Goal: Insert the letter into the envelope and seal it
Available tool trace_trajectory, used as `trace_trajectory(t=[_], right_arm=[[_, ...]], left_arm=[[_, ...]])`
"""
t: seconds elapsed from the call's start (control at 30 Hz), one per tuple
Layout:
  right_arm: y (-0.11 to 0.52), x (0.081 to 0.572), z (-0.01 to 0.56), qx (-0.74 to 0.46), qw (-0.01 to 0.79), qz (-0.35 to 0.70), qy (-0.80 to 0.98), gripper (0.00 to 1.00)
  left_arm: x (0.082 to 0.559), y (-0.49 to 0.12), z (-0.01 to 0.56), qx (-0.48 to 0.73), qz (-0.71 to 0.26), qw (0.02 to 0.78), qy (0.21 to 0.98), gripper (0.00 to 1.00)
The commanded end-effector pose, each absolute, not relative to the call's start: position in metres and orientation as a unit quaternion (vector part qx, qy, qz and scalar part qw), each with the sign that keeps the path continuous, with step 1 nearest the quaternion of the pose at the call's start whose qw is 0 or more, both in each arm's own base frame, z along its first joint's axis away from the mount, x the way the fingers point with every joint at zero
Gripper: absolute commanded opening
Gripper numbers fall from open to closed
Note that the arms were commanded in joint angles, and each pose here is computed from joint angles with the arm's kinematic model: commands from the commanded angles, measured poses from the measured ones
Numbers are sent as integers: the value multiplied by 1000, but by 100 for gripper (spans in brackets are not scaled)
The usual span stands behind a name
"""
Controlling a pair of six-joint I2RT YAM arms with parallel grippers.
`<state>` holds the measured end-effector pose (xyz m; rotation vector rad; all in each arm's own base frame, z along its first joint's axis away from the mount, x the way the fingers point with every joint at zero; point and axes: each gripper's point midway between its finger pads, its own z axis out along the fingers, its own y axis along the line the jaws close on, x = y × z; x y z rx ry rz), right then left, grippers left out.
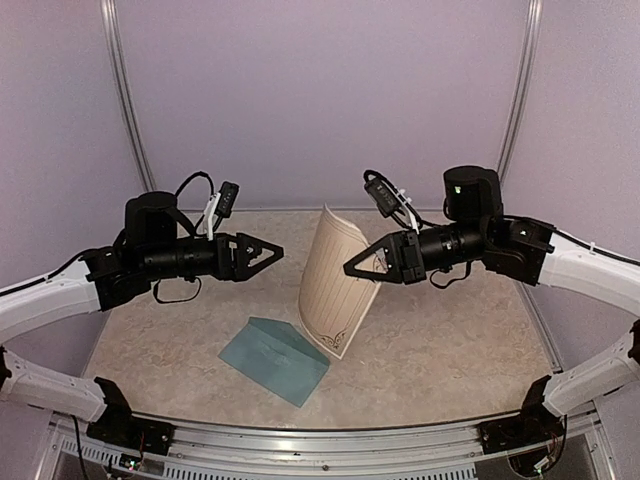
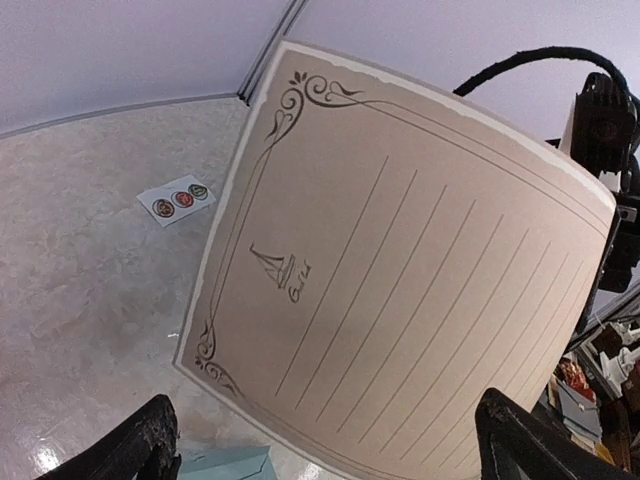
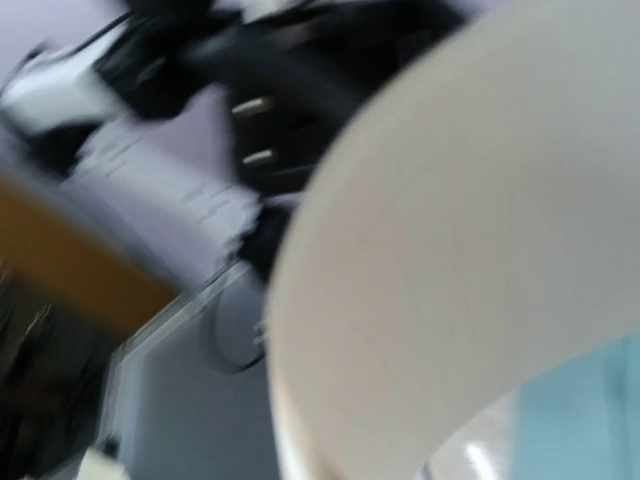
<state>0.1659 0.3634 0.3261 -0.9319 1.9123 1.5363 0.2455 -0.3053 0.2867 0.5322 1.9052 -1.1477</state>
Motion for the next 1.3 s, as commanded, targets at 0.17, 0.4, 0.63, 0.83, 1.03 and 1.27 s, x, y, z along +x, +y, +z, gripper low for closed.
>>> trace_trajectory(t=[0.17, 0.4, 0.63, 0.83, 1.03, 1.27], right_arm=[[381, 108, 354, -459, 202, 608, 615, 0], [380, 104, 355, -465, 202, 606, 613, 0], [372, 89, 365, -483, 199, 619, 587, 0], [368, 88, 366, -484, 204, 615, 588, 0], [370, 93, 351, -480, 197, 599, 610, 0], [369, 113, 343, -451, 234, 564, 651, 0]], left_arm=[[193, -290, 304, 316, -494, 385, 712, 99], [188, -277, 305, 321, -490, 388, 712, 99], [193, -268, 301, 321, -490, 383, 714, 99], [180, -273, 310, 350, -519, 362, 691, 99], [169, -272, 319, 363, -540, 356, 671, 91], [167, -269, 314, 358, -548, 348, 672, 24]])
